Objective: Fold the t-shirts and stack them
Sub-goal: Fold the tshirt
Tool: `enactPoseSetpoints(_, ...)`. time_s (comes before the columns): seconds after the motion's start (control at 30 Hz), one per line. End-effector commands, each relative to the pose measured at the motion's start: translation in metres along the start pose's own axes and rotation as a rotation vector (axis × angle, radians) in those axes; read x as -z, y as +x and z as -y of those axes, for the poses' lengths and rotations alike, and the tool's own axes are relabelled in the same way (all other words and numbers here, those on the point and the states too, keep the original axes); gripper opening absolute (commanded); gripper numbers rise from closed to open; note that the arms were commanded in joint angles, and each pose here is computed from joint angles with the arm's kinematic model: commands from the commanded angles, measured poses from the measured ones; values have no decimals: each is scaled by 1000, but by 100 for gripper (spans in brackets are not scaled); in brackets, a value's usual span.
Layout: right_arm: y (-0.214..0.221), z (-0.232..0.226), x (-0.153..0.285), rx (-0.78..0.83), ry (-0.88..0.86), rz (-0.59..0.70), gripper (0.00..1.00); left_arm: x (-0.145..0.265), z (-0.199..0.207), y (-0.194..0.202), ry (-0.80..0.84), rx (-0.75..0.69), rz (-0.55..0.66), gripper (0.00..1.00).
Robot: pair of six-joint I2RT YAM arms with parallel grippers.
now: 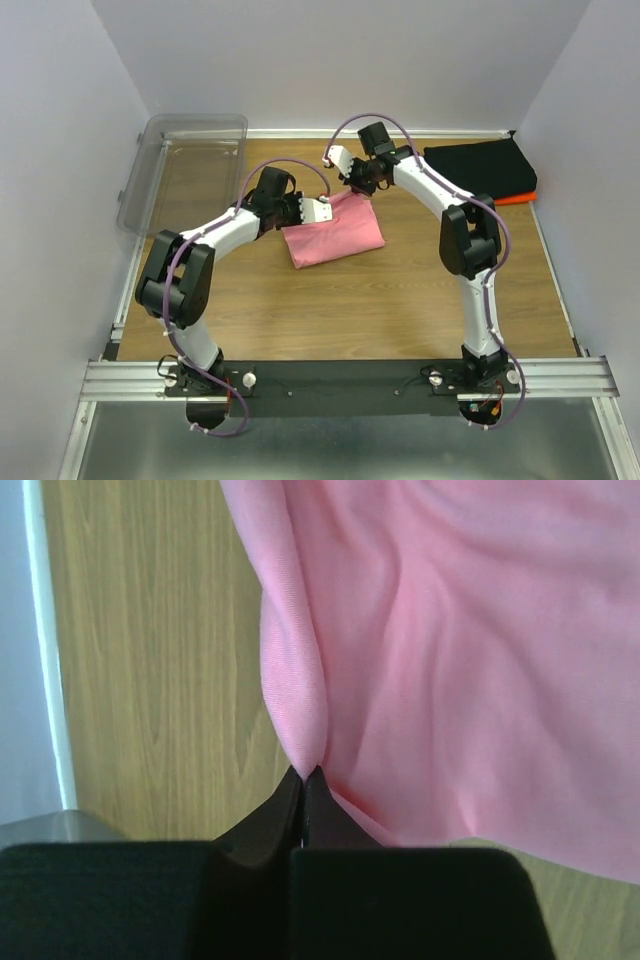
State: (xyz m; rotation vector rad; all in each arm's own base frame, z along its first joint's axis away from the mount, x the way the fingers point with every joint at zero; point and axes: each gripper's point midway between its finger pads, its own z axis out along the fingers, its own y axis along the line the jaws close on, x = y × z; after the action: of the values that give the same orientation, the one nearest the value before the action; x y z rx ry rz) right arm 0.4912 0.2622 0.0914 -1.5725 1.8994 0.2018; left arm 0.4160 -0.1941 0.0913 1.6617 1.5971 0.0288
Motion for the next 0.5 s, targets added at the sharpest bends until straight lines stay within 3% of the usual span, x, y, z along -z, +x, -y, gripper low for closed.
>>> enactPoseSetpoints(0.0, -2, 16, -4, -33, 55, -11, 1, -4, -12, 5, -7, -14, -13, 0)
enactPoseSetpoints(0.47, 0, 24, -10, -87, 90, -16, 1, -7, -33, 18, -64, 3, -94, 0)
